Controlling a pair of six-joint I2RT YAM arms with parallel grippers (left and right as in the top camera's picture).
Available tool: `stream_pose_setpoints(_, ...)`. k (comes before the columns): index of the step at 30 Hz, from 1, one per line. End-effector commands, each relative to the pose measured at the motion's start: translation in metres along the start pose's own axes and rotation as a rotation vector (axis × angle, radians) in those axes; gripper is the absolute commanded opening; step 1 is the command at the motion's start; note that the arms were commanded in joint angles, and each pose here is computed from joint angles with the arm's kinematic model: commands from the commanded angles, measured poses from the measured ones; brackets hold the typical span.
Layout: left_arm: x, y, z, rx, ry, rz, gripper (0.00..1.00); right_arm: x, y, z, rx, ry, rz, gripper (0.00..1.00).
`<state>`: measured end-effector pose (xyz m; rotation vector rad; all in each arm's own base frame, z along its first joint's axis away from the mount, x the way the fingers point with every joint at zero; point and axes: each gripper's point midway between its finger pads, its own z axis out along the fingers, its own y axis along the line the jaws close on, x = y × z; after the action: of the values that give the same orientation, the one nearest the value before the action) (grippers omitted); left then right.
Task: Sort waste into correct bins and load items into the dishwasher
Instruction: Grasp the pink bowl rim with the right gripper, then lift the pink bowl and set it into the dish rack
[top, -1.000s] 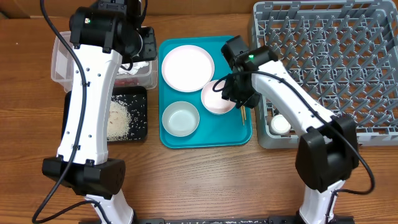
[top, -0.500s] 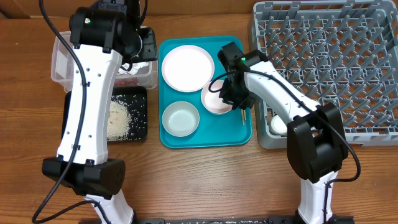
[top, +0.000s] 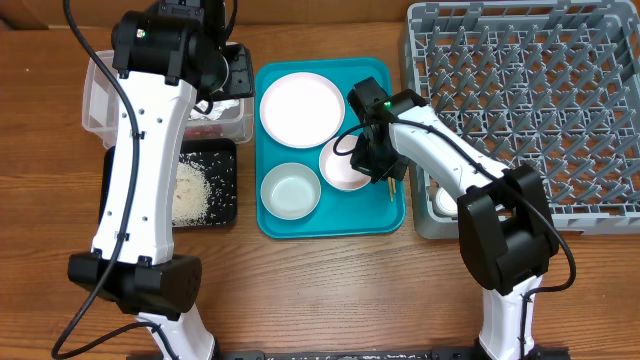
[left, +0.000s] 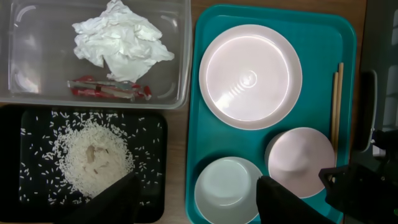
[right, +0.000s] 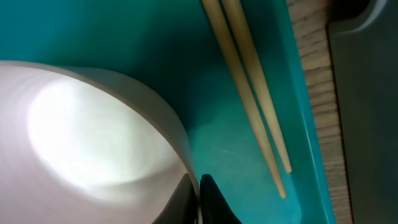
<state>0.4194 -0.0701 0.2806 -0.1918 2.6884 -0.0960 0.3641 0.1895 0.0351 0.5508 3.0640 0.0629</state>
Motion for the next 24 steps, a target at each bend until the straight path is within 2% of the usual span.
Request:
stream_pose_setpoints(1,-0.005,0.002,-0.006,-0.01,-0.026,-0.016,0.63,0.0,-0.003,0.001,0.021,-0.008,0.0,0.04)
stream_pose_setpoints(6,-0.005,0.002,-0.006,-0.01,-0.026,-0.016,0.66,0.0,-0.004,-0.014,0.017,-0.018,-0.007,0.04)
stream_pose_setpoints(13,-0.005,0.002,-0.006,-0.01,-0.026,-0.016,0.77,-0.007,-0.007,-0.07,-0.033,-0.127,-0.034,0.04)
stream_pose_setpoints(15,-0.005,0.002,-0.006,-0.01,-0.026,-0.016,0.83,-0.008,-0.008,-0.088,-0.053,-0.163,-0.049,0.04)
stream_pose_setpoints(18,-0.005,0.002,-0.006,-0.009,-0.027,-0.016,1.0,-0.009,-0.013,-0.112,-0.075,-0.219,-0.059,0.04)
stream_pose_setpoints(24,-0.006,0.002,-0.006,-0.008,-0.03,-0.016,1.0,-0.014,-0.037,-0.161,-0.057,-0.364,-0.037,0.04)
